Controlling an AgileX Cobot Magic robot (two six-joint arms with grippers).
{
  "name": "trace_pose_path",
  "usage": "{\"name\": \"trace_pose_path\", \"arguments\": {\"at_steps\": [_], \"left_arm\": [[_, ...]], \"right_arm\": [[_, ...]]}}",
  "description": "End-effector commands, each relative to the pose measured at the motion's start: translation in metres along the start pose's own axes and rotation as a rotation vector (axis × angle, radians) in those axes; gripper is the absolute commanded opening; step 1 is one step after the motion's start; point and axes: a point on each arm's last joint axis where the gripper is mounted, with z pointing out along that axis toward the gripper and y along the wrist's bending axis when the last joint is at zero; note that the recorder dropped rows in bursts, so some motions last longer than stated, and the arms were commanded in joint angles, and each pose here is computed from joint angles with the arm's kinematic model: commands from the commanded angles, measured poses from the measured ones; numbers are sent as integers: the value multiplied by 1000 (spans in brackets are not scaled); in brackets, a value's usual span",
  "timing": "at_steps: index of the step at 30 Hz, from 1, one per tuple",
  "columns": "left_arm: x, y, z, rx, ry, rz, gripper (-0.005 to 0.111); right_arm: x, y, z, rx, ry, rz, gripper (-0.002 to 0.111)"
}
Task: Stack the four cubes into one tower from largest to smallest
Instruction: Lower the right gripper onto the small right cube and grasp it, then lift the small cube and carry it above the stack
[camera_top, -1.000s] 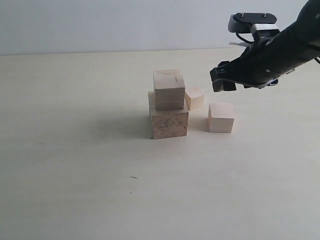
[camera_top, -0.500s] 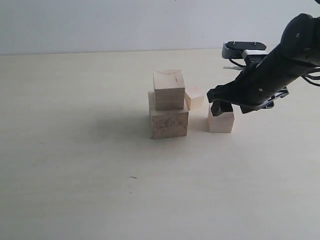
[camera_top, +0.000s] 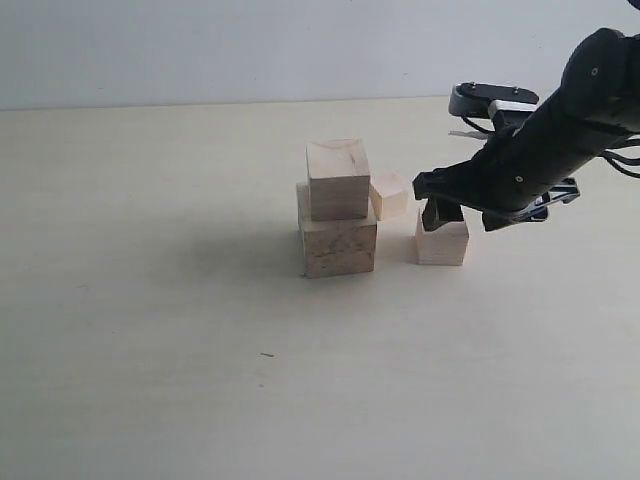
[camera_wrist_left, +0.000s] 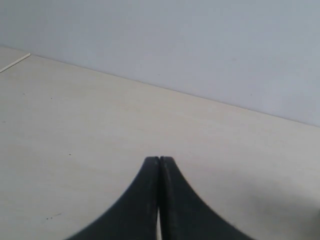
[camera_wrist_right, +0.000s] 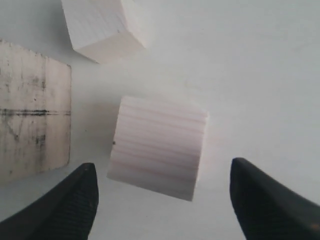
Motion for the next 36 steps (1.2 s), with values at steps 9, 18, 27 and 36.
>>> {"name": "trace_pose_path", "arguments": {"at_steps": [9, 18, 27, 36], "left_arm": [[0, 0, 0, 5, -4, -19, 0], [1, 0, 0, 4, 3, -43, 0], [2, 0, 0, 4, 8, -43, 0], [3, 0, -1, 4, 26, -42, 0]], "right_arm": [[0, 10, 15, 114, -45, 6, 70], [1, 9, 22, 121, -34, -6, 66], [2, 10, 15, 123, -24, -7, 54], [2, 13, -22, 152, -9, -84, 43]]}}
